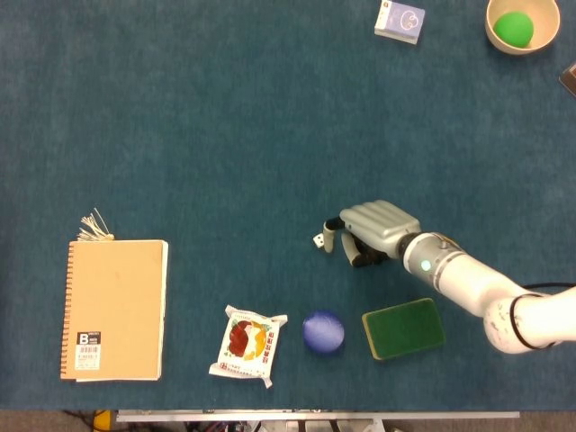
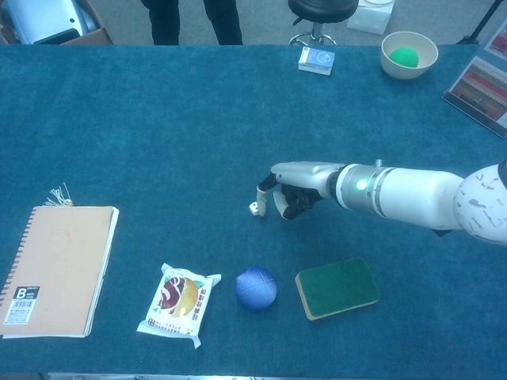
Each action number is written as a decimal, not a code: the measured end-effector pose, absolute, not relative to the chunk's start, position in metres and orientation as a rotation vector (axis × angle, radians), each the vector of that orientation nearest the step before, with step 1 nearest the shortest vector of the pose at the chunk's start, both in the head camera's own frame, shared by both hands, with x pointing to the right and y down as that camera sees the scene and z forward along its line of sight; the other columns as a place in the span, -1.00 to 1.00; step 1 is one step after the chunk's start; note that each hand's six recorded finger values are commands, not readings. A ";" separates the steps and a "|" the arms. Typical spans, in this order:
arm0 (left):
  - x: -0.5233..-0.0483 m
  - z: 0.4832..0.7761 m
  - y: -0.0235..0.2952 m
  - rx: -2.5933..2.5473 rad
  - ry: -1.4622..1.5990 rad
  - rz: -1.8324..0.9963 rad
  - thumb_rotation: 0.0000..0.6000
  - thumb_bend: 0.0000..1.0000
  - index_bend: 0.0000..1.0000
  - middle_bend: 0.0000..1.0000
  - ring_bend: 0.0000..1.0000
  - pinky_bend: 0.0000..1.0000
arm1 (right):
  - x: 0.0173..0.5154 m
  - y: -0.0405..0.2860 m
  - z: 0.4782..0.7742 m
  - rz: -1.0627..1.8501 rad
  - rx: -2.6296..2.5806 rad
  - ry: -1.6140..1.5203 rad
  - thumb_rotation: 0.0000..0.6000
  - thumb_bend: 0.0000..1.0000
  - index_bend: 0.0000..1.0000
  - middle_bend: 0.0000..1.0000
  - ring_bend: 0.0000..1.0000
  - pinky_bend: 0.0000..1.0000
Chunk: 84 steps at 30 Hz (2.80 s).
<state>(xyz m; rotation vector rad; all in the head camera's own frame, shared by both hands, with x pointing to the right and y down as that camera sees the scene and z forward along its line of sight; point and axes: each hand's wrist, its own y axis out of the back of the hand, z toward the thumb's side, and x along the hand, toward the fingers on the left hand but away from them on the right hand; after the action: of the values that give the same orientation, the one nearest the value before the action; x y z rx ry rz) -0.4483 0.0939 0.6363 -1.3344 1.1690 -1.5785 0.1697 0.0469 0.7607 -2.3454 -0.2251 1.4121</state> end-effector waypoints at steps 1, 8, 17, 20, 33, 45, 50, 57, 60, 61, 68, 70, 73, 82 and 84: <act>-0.448 0.636 0.094 -1.334 1.169 -1.579 1.00 -0.24 -0.13 -0.32 -0.80 -0.70 | 0.171 0.047 0.761 1.418 -2.343 -0.224 1.00 1.00 -0.17 1.00 1.00 1.00; -0.448 0.636 0.094 -1.335 1.171 -1.576 1.00 -0.24 -0.13 -0.32 -0.80 -0.70 | 0.172 0.048 0.766 1.429 -2.340 -0.221 1.00 1.00 -0.17 1.00 1.00 1.00; -0.447 0.635 0.094 -1.337 1.173 -1.573 1.00 -0.24 -0.13 -0.32 -0.80 -0.70 | 0.174 0.049 0.771 1.432 -2.337 -0.220 1.00 1.00 -0.17 1.00 1.00 1.00; -0.448 0.635 0.094 -1.337 1.173 -1.574 1.00 -0.24 -0.13 -0.32 -0.80 -0.70 | 0.175 0.048 0.772 1.433 -2.336 -0.224 1.00 1.00 -0.17 1.00 1.00 1.00; -0.447 0.636 0.095 -1.339 1.167 -1.577 1.00 -0.24 -0.13 -0.32 -0.80 -0.70 | 0.175 0.044 0.774 1.420 -2.336 -0.256 1.00 1.00 -0.30 1.00 1.00 1.00; -0.448 0.636 0.094 -1.341 1.169 -1.577 1.00 -0.24 -0.13 -0.32 -0.80 -0.70 | 0.162 0.047 0.777 1.391 -2.365 -0.241 1.00 1.00 -0.30 1.00 1.00 1.00; -0.448 0.636 0.094 -1.342 1.169 -1.579 1.00 -0.24 -0.13 -0.32 -0.80 -0.70 | 0.154 0.047 0.774 1.362 -2.376 -0.239 1.00 1.00 -0.30 1.00 1.00 1.00; -0.448 0.636 0.095 -1.342 1.167 -1.579 1.00 -0.24 -0.13 -0.32 -0.80 -0.70 | 0.150 0.047 0.772 1.343 -2.385 -0.248 1.00 1.00 -0.30 1.00 1.00 1.00; -0.448 0.637 0.095 -1.342 1.165 -1.581 1.00 -0.24 -0.13 -0.32 -0.80 -0.70 | 0.148 0.046 0.772 1.333 -2.393 -0.253 1.00 1.00 -0.30 1.00 1.00 1.00; -0.448 0.637 0.095 -1.343 1.165 -1.582 1.00 -0.24 -0.13 -0.32 -0.80 -0.70 | 0.147 0.046 0.771 1.328 -2.396 -0.256 1.00 1.00 -0.30 1.00 1.00 1.00; -0.447 0.637 0.095 -1.345 1.164 -1.580 1.00 -0.24 -0.13 -0.32 -0.80 -0.70 | 0.139 0.046 0.770 1.293 -2.415 -0.257 1.00 1.00 -0.30 1.00 1.00 1.00; -0.447 0.637 0.095 -1.345 1.163 -1.579 1.00 -0.24 -0.13 -0.32 -0.80 -0.70 | 0.136 0.047 0.769 1.281 -2.422 -0.257 1.00 1.00 -0.30 1.00 1.00 1.00; -0.447 0.637 0.095 -1.346 1.162 -1.579 1.00 -0.24 -0.13 -0.32 -0.80 -0.70 | 0.133 0.047 0.765 1.258 -2.428 -0.258 1.00 1.00 -0.30 1.00 1.00 1.00; -0.447 0.637 0.095 -1.346 1.160 -1.580 1.00 -0.24 -0.13 -0.32 -0.80 -0.70 | 0.142 0.036 0.748 1.226 -2.338 -0.279 1.00 1.00 -0.30 1.00 1.00 1.00; -0.447 0.637 0.095 -1.344 1.159 -1.581 1.00 -0.24 -0.13 -0.32 -0.80 -0.70 | 0.148 0.032 0.745 1.219 -2.279 -0.281 1.00 1.00 -0.30 1.00 1.00 1.00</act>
<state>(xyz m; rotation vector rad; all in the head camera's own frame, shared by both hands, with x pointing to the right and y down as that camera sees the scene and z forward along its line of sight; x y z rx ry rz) -0.4469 0.0953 0.6371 -1.3441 1.1586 -1.5811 0.1478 0.0322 0.7446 -2.2787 -0.2813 1.2193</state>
